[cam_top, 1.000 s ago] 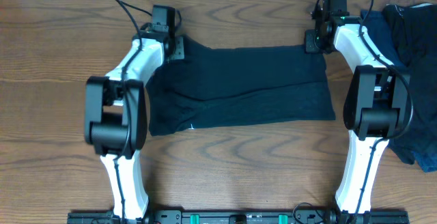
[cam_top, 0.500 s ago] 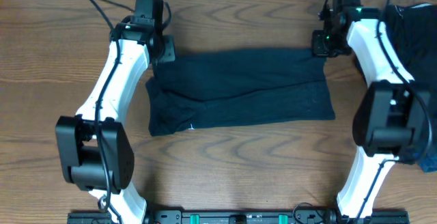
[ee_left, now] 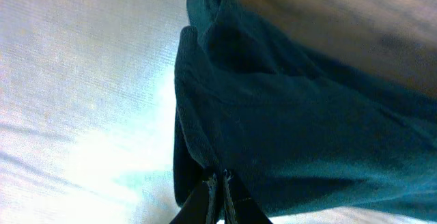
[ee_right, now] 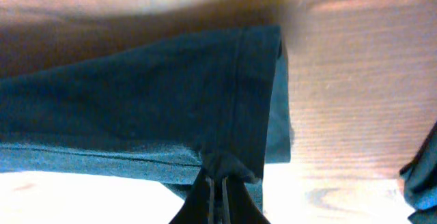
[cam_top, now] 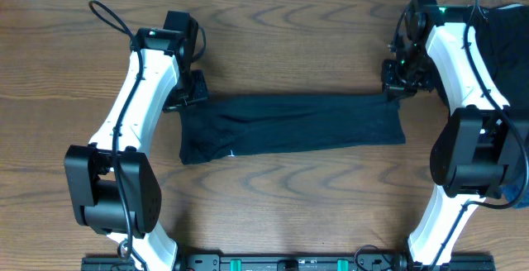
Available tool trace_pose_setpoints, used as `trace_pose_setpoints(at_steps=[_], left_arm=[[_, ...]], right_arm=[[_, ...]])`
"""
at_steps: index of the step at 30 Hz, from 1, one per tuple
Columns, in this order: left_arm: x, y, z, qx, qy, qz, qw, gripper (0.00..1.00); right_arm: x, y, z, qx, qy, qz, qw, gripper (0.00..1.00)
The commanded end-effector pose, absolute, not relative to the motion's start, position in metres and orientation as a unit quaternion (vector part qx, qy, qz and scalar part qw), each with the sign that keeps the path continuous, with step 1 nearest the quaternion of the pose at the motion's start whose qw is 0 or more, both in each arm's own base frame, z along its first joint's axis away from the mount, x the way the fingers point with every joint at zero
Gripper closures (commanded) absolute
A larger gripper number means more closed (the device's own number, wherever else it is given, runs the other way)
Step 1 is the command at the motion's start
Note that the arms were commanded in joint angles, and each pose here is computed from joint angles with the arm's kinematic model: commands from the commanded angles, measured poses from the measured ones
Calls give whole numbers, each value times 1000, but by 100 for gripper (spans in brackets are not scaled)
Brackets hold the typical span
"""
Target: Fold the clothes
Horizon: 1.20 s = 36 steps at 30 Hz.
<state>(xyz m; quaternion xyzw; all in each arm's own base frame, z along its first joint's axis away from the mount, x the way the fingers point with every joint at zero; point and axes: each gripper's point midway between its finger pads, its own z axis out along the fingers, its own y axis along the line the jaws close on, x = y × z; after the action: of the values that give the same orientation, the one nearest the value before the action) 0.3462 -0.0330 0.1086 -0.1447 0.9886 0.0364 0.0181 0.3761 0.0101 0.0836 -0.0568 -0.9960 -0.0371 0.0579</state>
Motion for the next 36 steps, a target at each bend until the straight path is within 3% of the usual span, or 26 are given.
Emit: trace_pose_setpoints(at_steps=[1, 12, 29, 31, 32, 34, 36], left_arm=[[339, -36, 119, -163, 986, 19, 17, 94], [305, -52, 92, -143, 988, 34, -42, 94], [279, -16, 49, -169, 978, 109, -59, 93], [277, -18, 49, -169, 978, 104, -64, 87], [276, -19, 49, -169, 978, 100, -68, 83], [275, -19, 50, -160, 979, 101, -71, 52], [278, -17, 52, -160, 980, 98, -67, 28]], right_arm=[[364, 9, 77, -73, -994, -38, 79, 99], [331, -13, 38, -105, -986, 8, 127, 99], [339, -10, 32, -120, -986, -20, 110, 98], [339, -11, 33, -121, -986, -20, 111, 84], [338, -11, 33, -121, -986, -20, 112, 66], [339, -11, 34, -121, -986, -20, 111, 44], [347, -11, 39, -121, -988, -21, 98, 36]])
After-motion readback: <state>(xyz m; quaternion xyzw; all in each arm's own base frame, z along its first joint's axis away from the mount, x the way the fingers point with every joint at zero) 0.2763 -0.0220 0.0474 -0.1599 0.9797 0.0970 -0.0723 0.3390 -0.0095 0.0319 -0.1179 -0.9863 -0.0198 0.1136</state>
